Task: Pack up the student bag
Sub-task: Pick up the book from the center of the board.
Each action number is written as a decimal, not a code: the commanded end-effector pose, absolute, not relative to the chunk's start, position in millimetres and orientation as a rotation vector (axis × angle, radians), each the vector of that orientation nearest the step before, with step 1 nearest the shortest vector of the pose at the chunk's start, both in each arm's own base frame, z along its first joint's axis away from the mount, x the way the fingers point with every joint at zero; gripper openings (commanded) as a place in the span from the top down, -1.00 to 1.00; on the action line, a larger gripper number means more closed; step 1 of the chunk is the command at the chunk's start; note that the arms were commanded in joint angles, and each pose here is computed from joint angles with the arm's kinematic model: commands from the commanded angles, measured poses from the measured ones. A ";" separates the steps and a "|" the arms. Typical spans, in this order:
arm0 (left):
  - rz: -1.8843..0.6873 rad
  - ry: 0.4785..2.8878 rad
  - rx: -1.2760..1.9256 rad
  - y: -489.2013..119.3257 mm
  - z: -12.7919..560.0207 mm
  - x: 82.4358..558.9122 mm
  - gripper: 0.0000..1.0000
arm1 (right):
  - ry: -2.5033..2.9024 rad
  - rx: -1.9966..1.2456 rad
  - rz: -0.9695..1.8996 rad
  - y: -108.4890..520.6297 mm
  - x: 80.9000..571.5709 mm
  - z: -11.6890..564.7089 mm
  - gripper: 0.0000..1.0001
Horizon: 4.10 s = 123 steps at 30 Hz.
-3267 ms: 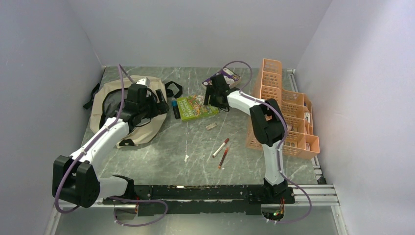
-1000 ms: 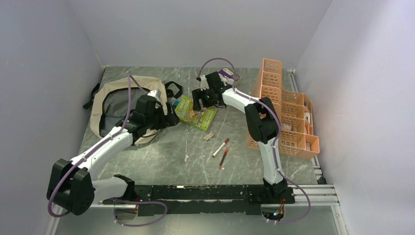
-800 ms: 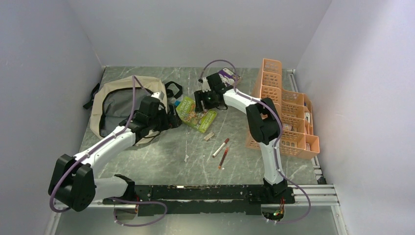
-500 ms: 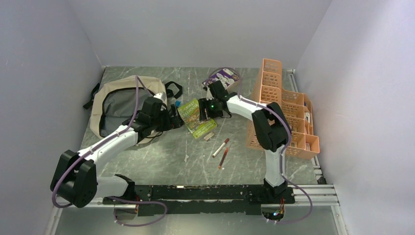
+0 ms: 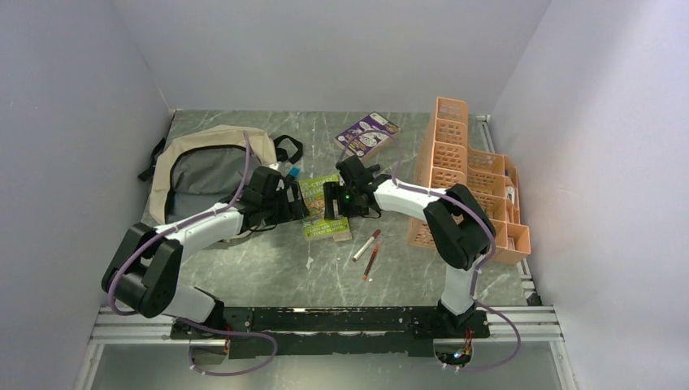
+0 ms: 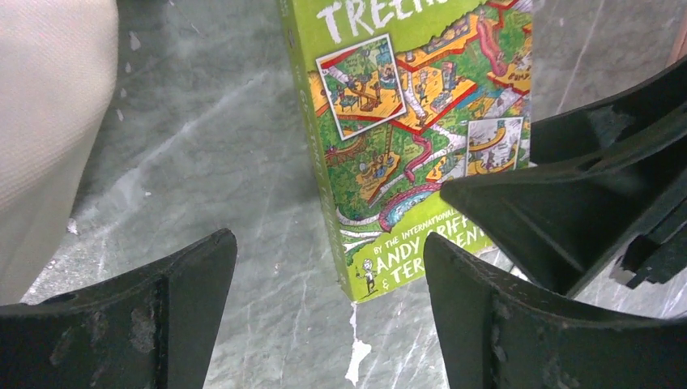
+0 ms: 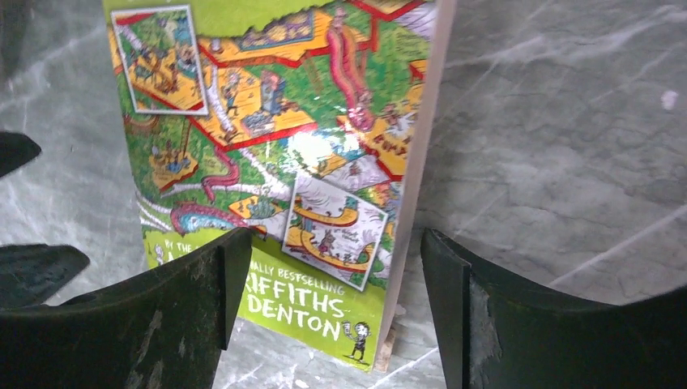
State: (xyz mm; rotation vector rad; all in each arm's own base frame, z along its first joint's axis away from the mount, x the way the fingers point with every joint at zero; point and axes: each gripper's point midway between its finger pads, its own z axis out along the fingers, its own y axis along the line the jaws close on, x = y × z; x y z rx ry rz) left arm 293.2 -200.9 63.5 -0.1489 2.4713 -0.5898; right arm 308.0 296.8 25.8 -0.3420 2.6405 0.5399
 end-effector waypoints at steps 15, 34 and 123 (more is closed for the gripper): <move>-0.691 2.476 -0.179 -219.6 47.6 285.0 -0.78 | 2.812 -0.127 0.321 235.8 293.1 -56.3 1.00; -0.877 2.437 -0.326 -235.7 28.3 279.5 -0.74 | 2.926 -0.053 0.217 196.3 271.2 -97.1 1.00; -0.394 1.197 1.314 -214.5 324.5 211.3 0.90 | 1.077 -1.611 0.955 316.2 213.8 338.6 0.00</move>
